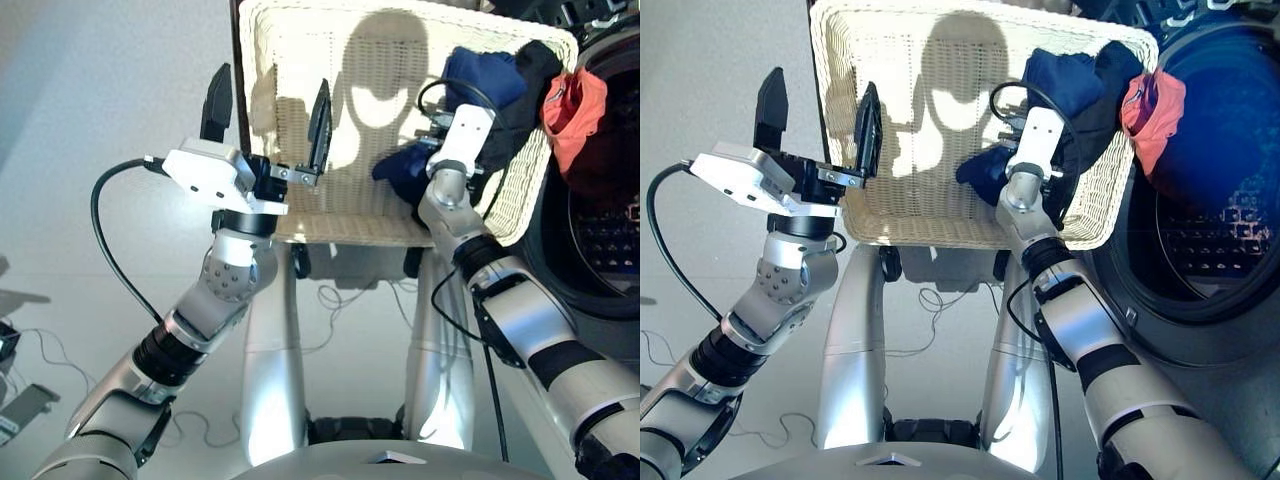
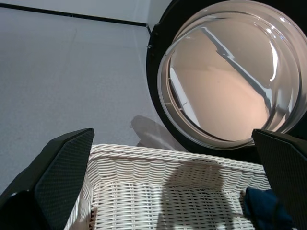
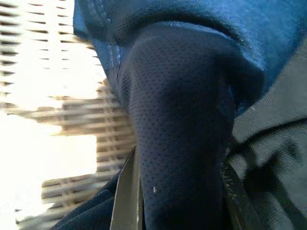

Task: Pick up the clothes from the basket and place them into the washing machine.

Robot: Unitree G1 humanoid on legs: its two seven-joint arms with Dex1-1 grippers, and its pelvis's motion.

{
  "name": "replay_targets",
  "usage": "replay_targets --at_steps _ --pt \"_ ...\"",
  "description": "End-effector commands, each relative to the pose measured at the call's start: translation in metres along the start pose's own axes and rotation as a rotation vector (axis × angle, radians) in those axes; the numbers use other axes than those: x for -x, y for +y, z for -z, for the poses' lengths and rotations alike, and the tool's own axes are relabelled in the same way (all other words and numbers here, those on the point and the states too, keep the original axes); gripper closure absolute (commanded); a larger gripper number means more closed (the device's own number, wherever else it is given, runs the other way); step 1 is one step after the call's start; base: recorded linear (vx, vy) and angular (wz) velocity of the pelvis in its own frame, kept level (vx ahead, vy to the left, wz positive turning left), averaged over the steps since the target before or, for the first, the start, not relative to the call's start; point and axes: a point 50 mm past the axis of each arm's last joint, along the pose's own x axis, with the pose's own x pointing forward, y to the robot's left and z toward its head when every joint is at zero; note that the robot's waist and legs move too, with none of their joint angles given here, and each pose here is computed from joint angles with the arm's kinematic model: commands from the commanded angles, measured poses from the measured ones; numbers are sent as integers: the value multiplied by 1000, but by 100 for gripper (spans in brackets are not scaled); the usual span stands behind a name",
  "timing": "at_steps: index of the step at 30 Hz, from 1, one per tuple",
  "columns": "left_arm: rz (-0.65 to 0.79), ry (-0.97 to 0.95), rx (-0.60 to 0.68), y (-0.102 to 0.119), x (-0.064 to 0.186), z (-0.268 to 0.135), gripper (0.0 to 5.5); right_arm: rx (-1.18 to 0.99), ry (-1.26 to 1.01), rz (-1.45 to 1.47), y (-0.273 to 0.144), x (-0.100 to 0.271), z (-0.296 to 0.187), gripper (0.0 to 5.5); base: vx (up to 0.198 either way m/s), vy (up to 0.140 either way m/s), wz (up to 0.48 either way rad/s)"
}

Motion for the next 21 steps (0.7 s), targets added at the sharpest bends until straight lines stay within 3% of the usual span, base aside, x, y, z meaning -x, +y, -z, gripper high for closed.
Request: replay_targets --at_steps 1,5,12,21 --pt "28 -159 22 -3 -1 -32 0 -59 -161 -72 -3 11 -22 550 0 0 0" --pt "-5 -145 -8 3 6 -30 0 -283 -217 -58 -31 41 -19 550 86 3 -7" --pt "-46 -146 -54 14 12 -31 0 -545 -269 267 -111 71 -2 550 0 0 0" --pt "-43 -232 -46 16 7 -44 0 -499 -401 827 -193 55 -16 550 -26 2 -6"
